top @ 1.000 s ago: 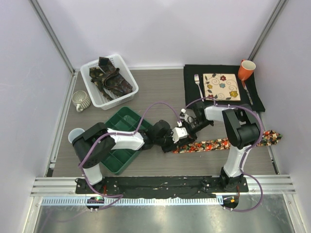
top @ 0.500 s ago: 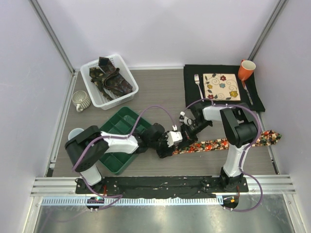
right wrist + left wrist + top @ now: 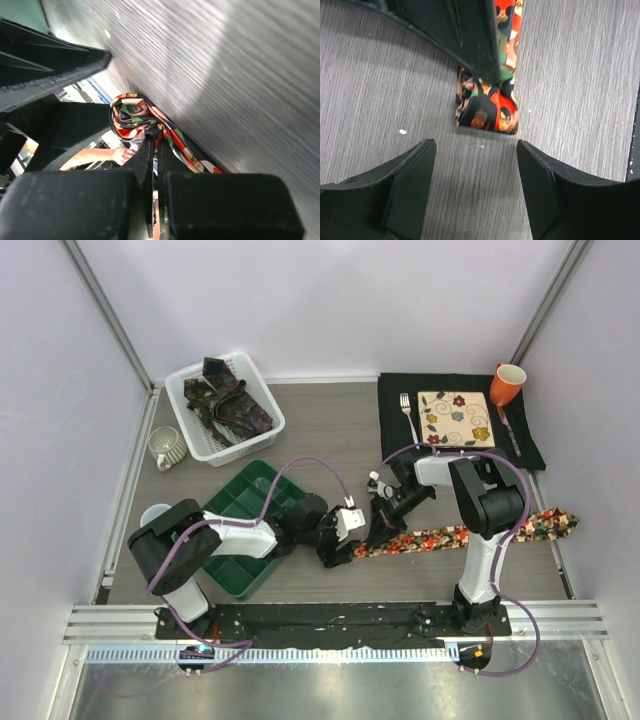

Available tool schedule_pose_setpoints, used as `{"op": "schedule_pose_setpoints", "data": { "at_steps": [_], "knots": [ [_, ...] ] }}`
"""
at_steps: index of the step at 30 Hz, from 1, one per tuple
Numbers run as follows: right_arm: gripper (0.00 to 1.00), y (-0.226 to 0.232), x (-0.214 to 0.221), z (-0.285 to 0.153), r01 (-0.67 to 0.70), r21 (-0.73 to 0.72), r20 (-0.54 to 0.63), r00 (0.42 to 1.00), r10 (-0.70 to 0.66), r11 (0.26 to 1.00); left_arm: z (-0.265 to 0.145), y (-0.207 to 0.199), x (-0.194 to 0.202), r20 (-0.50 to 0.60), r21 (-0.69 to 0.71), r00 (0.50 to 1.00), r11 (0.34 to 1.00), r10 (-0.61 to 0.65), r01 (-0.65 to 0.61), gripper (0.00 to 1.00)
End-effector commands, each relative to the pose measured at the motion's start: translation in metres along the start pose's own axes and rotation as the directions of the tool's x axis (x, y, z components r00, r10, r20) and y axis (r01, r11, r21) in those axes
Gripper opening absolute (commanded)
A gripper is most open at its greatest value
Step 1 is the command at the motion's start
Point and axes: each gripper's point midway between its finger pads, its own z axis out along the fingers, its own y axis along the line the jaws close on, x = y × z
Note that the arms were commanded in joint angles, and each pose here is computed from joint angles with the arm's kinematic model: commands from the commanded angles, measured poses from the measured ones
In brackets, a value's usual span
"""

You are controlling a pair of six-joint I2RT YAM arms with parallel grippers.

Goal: Roll the ties
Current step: Roll the tie at the center of the board.

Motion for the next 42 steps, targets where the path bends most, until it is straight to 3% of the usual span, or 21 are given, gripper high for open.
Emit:
{"op": "schedule_pose_setpoints", "data": {
  "at_steps": [1, 12, 15, 18, 21, 31, 39, 42],
  "knots": [
    [0.01, -0.016, -0.022, 0.02, 0.051, 0.044, 0.041, 0.998, -0.053, 0.998, 0.0, 0.001, -0.022, 0.075, 0.006, 0.994, 0.997, 0.08, -0.081, 0.69],
    [0.01, -0.003, -0.018, 0.04, 0.112, -0.055, 0.031, 0.993, -0.111, 0.992, -0.009, -0.003, 0.003, 0.054, 0.005, 0.989, 0.99, 0.141, -0.141, 0.67],
    [0.01, -0.006, -0.014, 0.039, 0.117, -0.039, 0.025, 0.993, -0.116, 0.992, -0.006, -0.001, 0.005, 0.047, 0.008, 0.988, 0.989, 0.147, -0.147, 0.61],
    [0.01, -0.011, -0.012, 0.038, 0.108, -0.019, 0.021, 0.994, -0.108, 0.994, -0.007, -0.002, -0.001, 0.06, 0.018, 0.985, 0.986, 0.162, -0.164, 0.47],
    [0.01, -0.016, -0.012, 0.037, 0.092, -0.001, 0.018, 0.996, -0.092, 0.996, -0.011, -0.008, -0.017, 0.099, 0.042, 0.981, 0.984, 0.168, -0.173, 0.43],
    [0.01, -0.017, -0.013, 0.04, 0.072, -0.009, 0.008, 0.997, -0.072, 0.997, 0.011, -0.005, -0.065, 0.156, 0.038, 0.979, 0.99, 0.128, -0.135, 0.46],
    [0.01, -0.011, -0.014, 0.038, 0.082, -0.036, 0.013, 0.997, -0.082, 0.996, 0.03, -0.002, -0.024, 0.031, 0.038, 0.994, 0.994, 0.103, -0.104, 0.41],
    [0.01, -0.011, -0.017, 0.037, 0.082, -0.029, 0.019, 0.996, -0.081, 0.996, 0.018, 0.001, -0.014, 0.017, 0.017, 0.995, 0.995, 0.103, -0.103, 0.52]
  ]
}}
